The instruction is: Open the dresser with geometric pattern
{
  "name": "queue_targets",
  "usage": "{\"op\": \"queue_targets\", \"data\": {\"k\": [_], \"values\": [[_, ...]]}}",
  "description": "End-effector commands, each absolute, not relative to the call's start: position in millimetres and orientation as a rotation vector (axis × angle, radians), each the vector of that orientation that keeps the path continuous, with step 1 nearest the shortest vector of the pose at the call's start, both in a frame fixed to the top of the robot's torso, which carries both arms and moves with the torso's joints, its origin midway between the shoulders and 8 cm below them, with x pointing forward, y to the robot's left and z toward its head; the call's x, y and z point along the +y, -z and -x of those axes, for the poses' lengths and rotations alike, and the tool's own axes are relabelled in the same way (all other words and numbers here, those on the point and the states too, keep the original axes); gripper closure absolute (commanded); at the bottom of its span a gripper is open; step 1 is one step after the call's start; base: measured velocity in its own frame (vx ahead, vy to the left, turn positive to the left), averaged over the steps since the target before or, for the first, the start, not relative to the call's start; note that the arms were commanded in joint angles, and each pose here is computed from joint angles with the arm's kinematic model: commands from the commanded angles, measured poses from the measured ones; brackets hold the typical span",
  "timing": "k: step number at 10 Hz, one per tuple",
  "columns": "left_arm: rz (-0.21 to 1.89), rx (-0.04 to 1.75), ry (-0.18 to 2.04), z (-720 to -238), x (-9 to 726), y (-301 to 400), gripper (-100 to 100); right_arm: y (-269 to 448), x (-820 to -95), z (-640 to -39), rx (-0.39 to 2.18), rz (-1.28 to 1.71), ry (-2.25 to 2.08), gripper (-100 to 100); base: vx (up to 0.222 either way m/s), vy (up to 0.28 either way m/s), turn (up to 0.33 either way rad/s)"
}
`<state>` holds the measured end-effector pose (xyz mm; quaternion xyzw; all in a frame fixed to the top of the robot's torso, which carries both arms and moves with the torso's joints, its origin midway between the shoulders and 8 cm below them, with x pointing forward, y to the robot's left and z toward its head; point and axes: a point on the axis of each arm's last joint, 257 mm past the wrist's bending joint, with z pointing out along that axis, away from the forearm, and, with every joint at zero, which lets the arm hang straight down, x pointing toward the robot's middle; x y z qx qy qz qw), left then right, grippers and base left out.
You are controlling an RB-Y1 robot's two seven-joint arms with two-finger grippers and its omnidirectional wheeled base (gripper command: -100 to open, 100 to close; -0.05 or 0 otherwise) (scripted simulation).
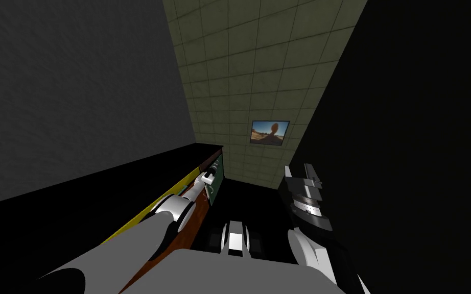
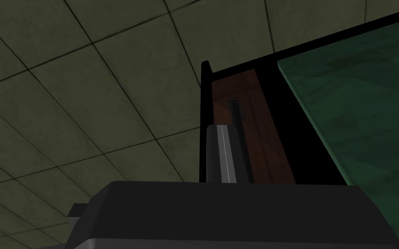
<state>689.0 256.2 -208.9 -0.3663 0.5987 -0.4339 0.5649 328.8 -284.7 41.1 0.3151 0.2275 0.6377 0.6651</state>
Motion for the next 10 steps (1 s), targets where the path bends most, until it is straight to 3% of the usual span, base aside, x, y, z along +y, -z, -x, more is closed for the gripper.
{"op": "queue_targets", "data": {"k": [1,2,7,10], "values": [[0.858,1.412,1.025,-689.4,252.3,208.4,100,-41.1,-284.7,-328.8,0.514,-0.712,-1.44,0,-0.012,-0.1,0.014],[0.855,1.41,1.023,-688.8,255.3,208.0,-100,-41.1,-284.8,-328.8,0.514,-0.711,-1.44,0,0.02,0.062,0.014],[0.854,1.408,1.017,-687.5,261.9,208.8,-100,-41.0,-284.9,-328.8,0.515,-0.711,-1.439,0,0.033,0.154,0.01],[0.875,1.394,1.002,-682.9,287.3,210.1,-100,-41.0,-284.8,-328.8,0.514,-0.711,-1.44,0,0.007,-0.033,-0.092]]}}
